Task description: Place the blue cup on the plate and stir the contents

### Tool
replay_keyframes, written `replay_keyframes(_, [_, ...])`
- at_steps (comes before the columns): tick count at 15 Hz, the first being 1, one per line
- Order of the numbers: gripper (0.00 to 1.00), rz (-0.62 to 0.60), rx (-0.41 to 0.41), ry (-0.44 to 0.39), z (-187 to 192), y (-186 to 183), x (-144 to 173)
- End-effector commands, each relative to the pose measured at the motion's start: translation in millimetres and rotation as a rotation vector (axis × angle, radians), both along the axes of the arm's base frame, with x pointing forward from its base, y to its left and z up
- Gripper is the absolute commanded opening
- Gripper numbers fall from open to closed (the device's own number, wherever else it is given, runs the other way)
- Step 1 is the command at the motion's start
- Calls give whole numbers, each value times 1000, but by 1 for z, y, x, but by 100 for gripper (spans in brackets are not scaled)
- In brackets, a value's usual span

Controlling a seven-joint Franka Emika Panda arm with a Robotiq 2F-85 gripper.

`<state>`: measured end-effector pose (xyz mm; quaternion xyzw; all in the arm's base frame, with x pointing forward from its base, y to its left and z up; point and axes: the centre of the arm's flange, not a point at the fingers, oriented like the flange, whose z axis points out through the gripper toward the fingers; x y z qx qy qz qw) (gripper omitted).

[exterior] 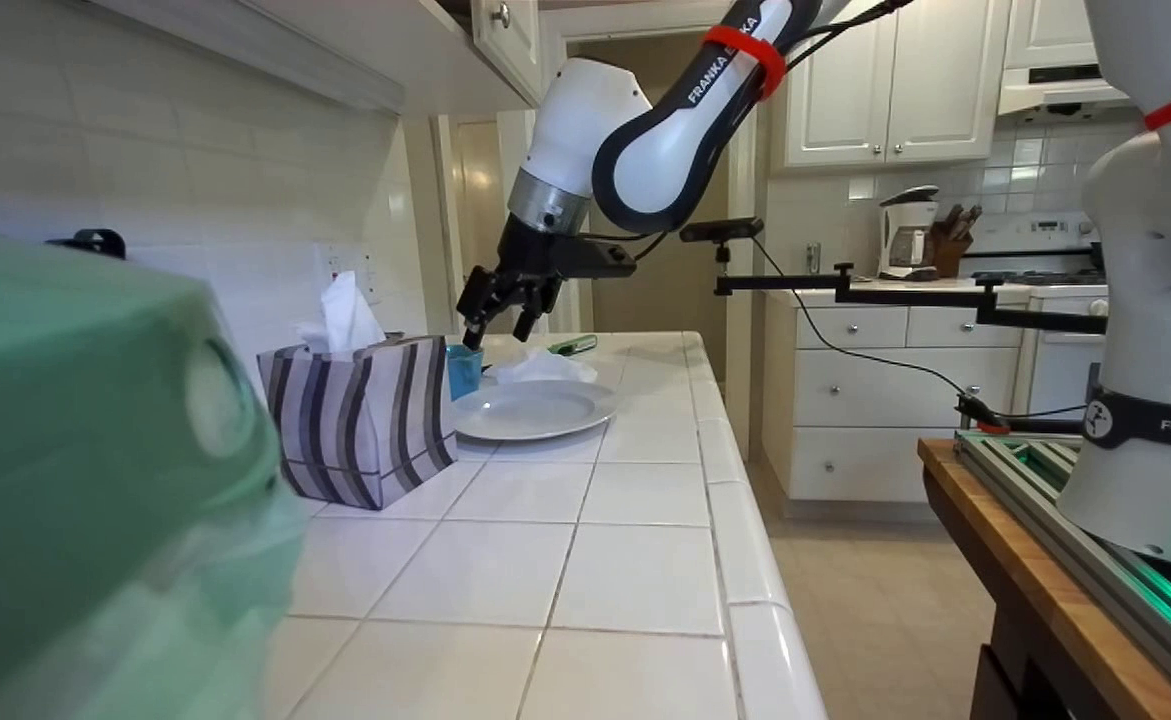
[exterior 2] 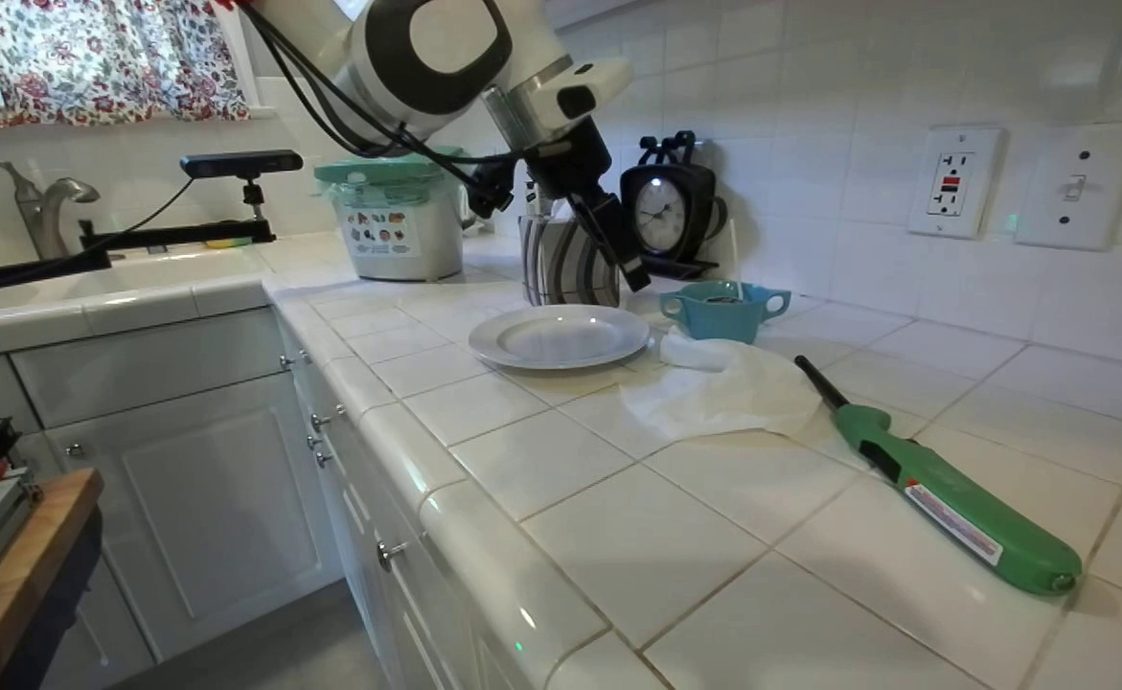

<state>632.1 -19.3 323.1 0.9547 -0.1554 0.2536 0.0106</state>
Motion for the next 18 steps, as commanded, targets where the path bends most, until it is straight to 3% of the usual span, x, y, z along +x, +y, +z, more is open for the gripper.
replay_keyframes(1, [100,-49,3,-26,-6,6,16])
replay_keyframes(14, [100,-170,-18,-61,-28,15,40])
replay_keyframes(15, [95,-174,-19,-63,-29,17,42])
replay_keyframes(16, [81,-179,-22,-66,-30,17,43])
replay_keyframes(18, [73,-188,-26,-73,-32,17,45])
